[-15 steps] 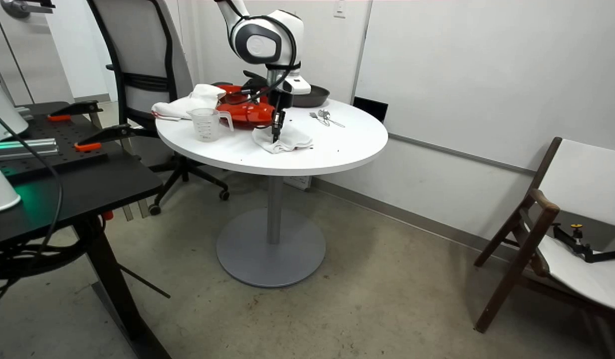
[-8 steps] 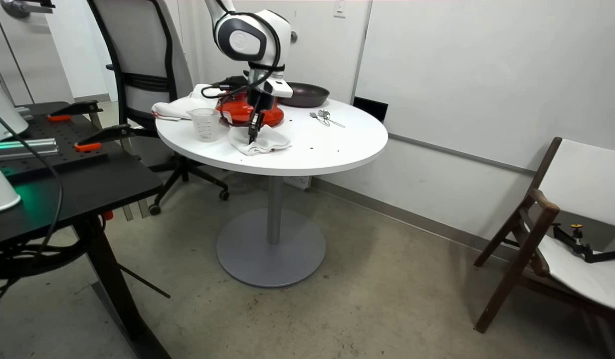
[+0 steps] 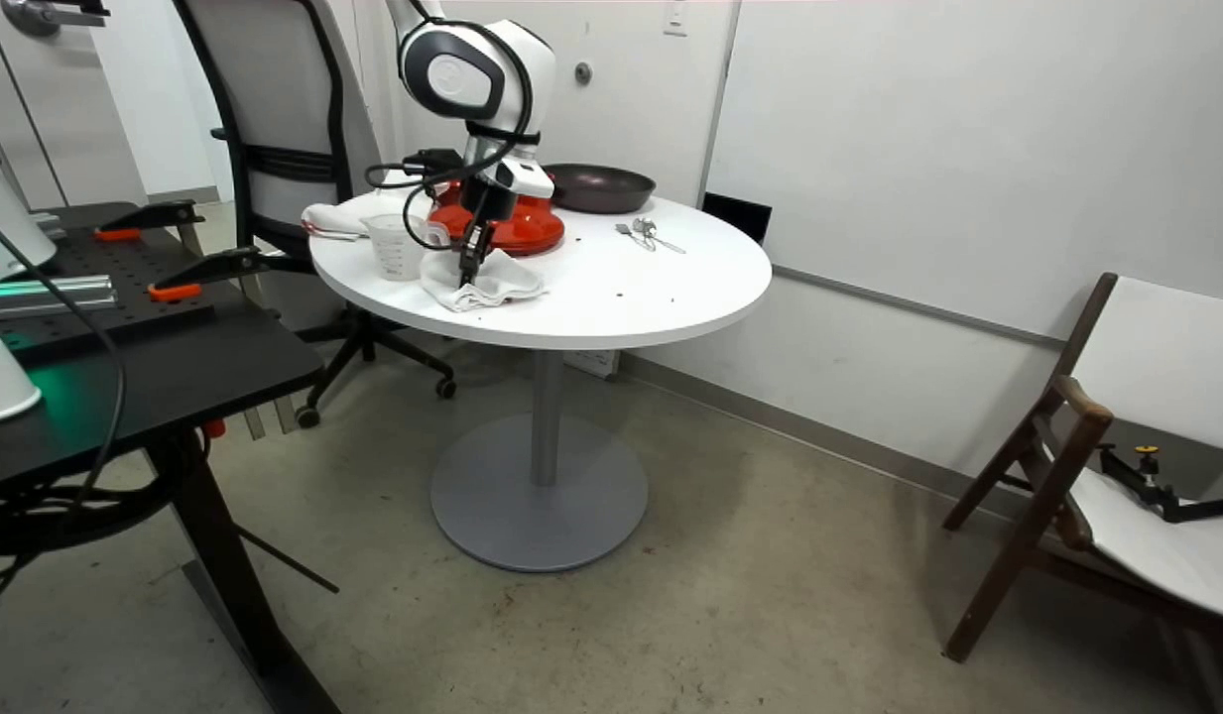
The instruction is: Use the towel on the right to wipe the countertop
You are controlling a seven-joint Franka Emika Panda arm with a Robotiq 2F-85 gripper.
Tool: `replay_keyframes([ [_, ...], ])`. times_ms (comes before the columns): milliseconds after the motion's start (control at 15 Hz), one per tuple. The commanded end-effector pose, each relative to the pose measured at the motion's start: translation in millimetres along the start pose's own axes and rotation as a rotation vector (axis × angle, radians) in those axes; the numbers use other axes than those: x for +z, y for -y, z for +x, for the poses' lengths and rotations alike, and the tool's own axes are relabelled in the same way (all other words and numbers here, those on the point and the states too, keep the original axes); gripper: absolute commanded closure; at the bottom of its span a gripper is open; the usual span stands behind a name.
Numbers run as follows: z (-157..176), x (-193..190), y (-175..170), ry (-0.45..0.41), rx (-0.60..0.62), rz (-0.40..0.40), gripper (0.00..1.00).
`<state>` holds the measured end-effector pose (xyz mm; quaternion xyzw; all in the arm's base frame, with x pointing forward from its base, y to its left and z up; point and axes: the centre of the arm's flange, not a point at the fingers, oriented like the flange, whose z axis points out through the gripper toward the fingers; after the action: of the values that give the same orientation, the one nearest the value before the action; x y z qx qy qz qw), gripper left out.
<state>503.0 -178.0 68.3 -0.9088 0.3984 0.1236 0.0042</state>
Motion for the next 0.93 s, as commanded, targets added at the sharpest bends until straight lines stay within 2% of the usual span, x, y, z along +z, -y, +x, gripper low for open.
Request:
replay_keyframes([
  [0, -11.9, 3.7, -8.3, 0.029, -0.017, -0.022, 0.99],
  [867, -3.2, -1.7, -17.9, 0.024, 0.012, -0.026, 0.99],
])
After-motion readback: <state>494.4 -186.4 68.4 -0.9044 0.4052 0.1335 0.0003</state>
